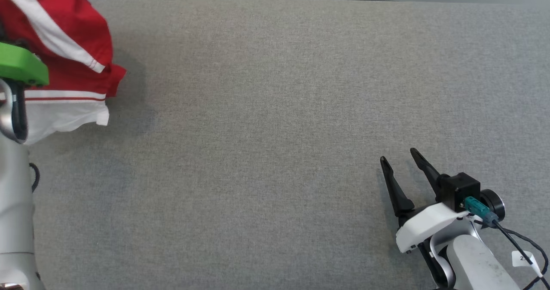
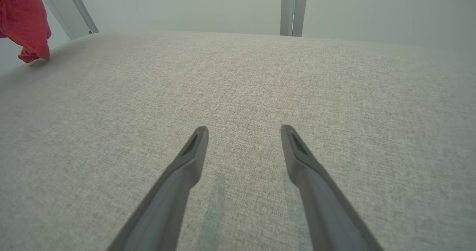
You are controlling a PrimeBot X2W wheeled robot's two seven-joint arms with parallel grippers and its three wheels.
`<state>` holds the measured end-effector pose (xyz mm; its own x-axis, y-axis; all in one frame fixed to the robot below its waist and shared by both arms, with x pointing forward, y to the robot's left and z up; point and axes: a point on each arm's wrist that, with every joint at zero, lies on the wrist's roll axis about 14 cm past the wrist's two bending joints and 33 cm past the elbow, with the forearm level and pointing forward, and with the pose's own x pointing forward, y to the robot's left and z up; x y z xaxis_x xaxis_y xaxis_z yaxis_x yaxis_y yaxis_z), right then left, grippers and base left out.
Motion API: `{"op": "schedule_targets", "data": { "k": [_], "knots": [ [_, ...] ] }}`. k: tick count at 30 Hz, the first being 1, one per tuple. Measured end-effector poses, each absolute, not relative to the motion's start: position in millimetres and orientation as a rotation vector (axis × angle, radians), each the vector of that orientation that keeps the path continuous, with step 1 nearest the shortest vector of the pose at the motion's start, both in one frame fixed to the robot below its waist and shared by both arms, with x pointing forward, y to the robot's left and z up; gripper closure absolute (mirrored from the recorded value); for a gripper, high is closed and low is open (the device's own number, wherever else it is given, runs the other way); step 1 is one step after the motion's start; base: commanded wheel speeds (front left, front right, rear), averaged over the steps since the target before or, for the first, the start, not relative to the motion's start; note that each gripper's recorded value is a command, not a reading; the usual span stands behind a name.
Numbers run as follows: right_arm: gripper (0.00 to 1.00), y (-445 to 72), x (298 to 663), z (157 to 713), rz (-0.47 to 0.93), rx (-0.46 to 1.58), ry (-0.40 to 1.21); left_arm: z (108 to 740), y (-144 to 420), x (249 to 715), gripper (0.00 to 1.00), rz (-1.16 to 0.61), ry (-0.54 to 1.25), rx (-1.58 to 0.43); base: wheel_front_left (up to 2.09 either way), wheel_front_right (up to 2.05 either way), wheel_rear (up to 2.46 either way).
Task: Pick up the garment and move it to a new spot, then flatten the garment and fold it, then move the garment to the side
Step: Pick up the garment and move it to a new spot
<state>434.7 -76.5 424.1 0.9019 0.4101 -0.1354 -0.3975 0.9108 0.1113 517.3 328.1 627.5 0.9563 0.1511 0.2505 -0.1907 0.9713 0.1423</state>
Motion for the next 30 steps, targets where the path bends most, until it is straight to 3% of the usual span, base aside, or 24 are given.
{"op": "schedule_targets", "data": {
  "k": [6,14,20,28,29,30],
  "knots": [
    [0.00,-95,422,430,0.349,0.096,0.151,666,225,528,1.00,-0.064,-0.391,0.087,0.00,0.00,0.00],
    [0.00,-118,409,438,0.273,0.102,0.138,636,97,513,1.00,-0.351,-0.350,-0.096,0.00,0.00,0.00],
    [0.00,-139,399,438,0.216,0.101,0.141,583,55,500,1.00,-0.426,-0.208,-0.237,0.00,0.00,0.00],
    [0.00,-164,391,439,0.142,0.101,0.140,482,28,469,1.00,-0.456,0.074,-0.263,0.00,0.00,0.00],
    [0.00,-166,390,439,0.135,0.100,0.140,471,26,463,0.82,-0.461,0.106,-0.256,0.00,0.00,0.00],
    [0.00,-168,389,439,0.130,0.100,0.140,463,25,459,0.55,-0.463,0.129,-0.259,0.00,0.00,0.00]
  ]
}}
